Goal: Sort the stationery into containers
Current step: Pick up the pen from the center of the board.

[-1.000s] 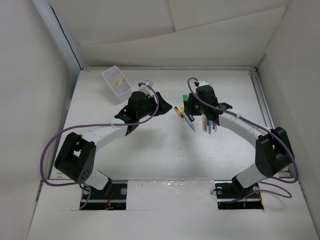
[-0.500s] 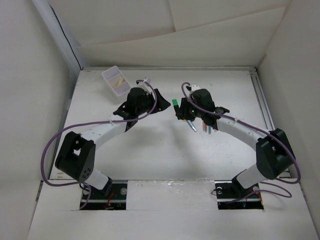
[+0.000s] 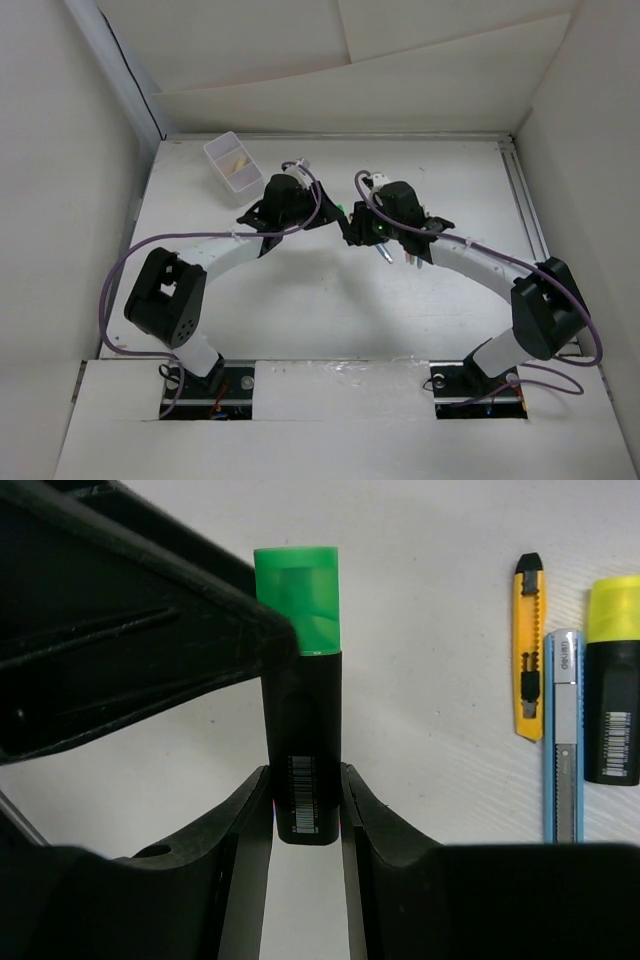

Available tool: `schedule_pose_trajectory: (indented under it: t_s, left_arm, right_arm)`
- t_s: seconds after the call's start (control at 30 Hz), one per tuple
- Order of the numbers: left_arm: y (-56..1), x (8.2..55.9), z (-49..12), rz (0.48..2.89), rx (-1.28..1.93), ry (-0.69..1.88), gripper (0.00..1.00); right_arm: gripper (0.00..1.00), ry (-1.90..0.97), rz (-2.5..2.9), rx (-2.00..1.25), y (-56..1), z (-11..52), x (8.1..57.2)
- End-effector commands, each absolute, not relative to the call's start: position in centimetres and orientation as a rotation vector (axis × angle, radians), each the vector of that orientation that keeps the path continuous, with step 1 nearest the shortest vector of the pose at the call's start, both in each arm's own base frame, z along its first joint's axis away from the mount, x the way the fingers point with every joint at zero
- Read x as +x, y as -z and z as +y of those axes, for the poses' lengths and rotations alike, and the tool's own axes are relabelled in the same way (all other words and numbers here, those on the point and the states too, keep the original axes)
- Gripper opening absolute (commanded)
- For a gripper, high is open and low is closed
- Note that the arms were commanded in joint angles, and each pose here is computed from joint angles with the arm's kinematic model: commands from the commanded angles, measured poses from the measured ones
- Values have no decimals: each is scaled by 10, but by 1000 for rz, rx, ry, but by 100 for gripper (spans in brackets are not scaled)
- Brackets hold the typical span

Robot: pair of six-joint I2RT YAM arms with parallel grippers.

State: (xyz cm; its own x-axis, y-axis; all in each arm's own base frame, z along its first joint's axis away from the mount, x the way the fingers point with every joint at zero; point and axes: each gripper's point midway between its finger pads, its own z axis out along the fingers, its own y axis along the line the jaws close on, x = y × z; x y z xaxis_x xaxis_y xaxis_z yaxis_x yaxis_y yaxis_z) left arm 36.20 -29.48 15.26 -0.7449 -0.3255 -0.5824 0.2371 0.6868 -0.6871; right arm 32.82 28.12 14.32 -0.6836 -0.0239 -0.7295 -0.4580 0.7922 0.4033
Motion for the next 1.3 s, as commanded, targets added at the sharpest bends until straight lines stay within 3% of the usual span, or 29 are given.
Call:
schedule_pose_trajectory:
  t_s: [0.0, 0.3, 0.47, 0.7, 0.83, 1.0, 1.27]
  left_arm:
    - [-185, 378, -302, 2089, -56, 1045, 41]
    - [-179, 386, -309, 2094, -66, 1068, 31]
    - [-176, 383, -310, 2112, -63, 1071, 15]
    - [-181, 382, -305, 2101, -66, 1049, 5]
    - [-184, 378, -303, 2084, -74, 1062, 0]
    - [-187, 382, -301, 2079, -87, 1045, 0]
    - [-193, 405, -277, 2040, -184, 977, 0]
  right_arm:
    - [11, -807, 2142, -420, -161, 299, 328]
    - [11, -820, 2132, -440, -165, 306, 324]
    - [11, -803, 2132, -422, -165, 302, 329]
    - [14, -788, 2132, -405, -165, 297, 331]
    - [20, -791, 2123, -405, -169, 296, 330]
    - [27, -804, 2117, -390, -171, 294, 331]
    - [55, -826, 2066, -368, -190, 284, 327]
